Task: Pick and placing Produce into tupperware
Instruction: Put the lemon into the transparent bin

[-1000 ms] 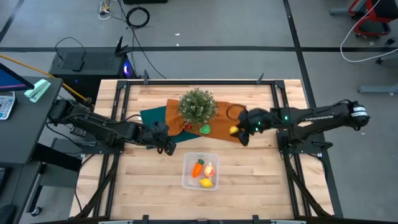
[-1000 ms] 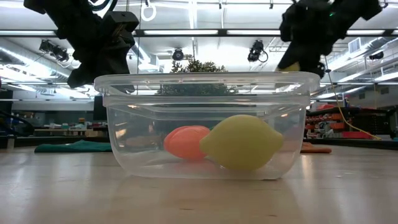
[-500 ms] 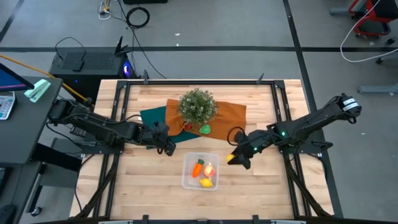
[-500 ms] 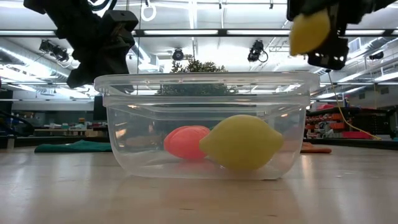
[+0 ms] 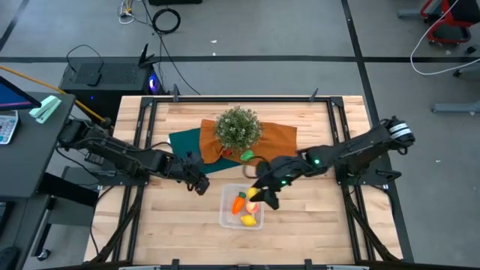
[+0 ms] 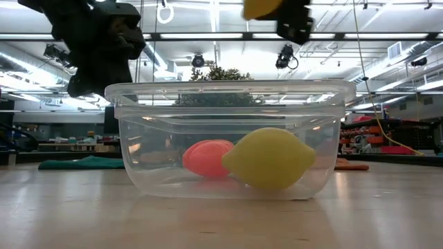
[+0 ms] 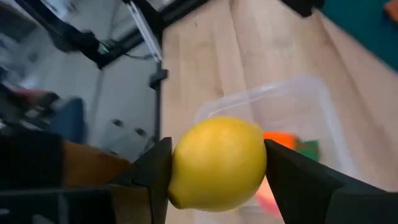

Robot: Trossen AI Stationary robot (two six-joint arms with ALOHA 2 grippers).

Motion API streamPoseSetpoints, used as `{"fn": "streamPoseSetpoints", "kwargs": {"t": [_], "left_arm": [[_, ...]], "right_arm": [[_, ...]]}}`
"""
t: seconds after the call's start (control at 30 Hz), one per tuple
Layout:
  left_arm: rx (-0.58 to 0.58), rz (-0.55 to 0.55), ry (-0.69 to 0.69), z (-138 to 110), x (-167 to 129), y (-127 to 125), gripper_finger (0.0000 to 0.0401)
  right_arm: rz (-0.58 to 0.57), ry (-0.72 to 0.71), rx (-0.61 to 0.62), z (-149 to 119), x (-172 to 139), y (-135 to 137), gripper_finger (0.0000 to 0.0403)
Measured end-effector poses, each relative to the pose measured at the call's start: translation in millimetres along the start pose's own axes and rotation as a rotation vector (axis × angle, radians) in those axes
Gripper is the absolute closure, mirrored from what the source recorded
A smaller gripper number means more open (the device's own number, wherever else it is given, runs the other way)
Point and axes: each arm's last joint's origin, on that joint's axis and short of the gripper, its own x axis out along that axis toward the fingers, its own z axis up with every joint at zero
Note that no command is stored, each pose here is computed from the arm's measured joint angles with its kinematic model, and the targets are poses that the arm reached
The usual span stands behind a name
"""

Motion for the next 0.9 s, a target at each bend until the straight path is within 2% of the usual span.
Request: {"fn": "streamPoseSetpoints", "kwargs": {"t": [0.2,0.37,0.63,0.9], "left_arm": [[0.053,0.025,0.054,-12.3,-3.0,-0.5,0.0294],[0.107,0.06,0.103,-24.3,-6.6,0.3,0.0294],[0.144,0.098,0.135,-35.0,-10.4,1.6,0.0294],[0.151,0.107,0.12,-35.7,-10.8,1.6,0.0294]], "right_arm": [[-0.061,0.08,-0.125,31.7,23.0,6.0,0.0215],[-0.072,0.143,-0.166,42.5,43.8,7.4,0.0215],[-0.12,0.311,-0.19,18.6,83.8,-1.3,0.0215],[-0.147,0.399,-0.238,-5.5,107.6,-1.8,0.0215]]}}
